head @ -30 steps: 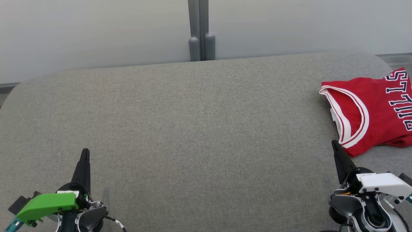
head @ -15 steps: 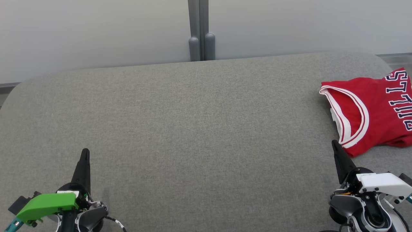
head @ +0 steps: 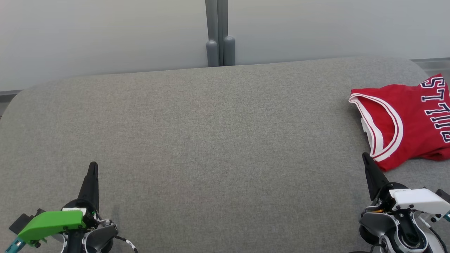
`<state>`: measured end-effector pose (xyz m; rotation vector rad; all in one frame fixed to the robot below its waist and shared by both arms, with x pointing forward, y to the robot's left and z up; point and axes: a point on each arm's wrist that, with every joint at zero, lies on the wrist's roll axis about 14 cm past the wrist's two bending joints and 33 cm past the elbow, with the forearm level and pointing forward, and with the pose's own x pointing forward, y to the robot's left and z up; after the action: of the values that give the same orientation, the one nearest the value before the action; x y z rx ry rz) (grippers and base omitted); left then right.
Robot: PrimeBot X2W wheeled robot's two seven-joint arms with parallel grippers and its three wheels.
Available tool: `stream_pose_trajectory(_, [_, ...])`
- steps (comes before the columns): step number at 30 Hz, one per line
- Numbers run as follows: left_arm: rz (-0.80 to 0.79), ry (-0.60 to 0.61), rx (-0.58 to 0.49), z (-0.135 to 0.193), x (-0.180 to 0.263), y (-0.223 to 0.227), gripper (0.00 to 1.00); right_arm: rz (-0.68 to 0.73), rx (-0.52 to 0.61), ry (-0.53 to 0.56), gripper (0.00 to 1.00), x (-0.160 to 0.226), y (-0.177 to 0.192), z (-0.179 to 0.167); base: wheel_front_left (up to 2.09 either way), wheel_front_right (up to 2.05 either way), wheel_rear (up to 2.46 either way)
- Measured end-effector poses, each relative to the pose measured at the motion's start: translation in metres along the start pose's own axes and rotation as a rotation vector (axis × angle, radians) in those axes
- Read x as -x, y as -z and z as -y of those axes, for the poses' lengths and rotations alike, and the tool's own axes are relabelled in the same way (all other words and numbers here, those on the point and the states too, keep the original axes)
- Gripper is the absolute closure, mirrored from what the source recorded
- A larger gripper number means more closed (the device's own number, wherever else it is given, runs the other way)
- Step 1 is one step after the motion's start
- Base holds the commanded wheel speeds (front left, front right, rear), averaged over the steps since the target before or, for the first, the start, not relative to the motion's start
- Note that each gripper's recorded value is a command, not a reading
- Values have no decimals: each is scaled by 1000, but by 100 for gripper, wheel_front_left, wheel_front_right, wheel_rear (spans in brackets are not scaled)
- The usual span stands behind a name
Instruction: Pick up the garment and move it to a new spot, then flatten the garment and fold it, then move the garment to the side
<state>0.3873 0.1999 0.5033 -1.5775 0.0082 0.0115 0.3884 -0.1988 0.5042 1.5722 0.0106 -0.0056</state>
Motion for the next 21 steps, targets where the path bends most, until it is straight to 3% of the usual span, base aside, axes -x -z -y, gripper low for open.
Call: stream_pose_trajectory(21, [0, 0, 0, 0, 0, 0, 100, 0, 0, 0, 100, 0, 0, 0, 0, 0, 0])
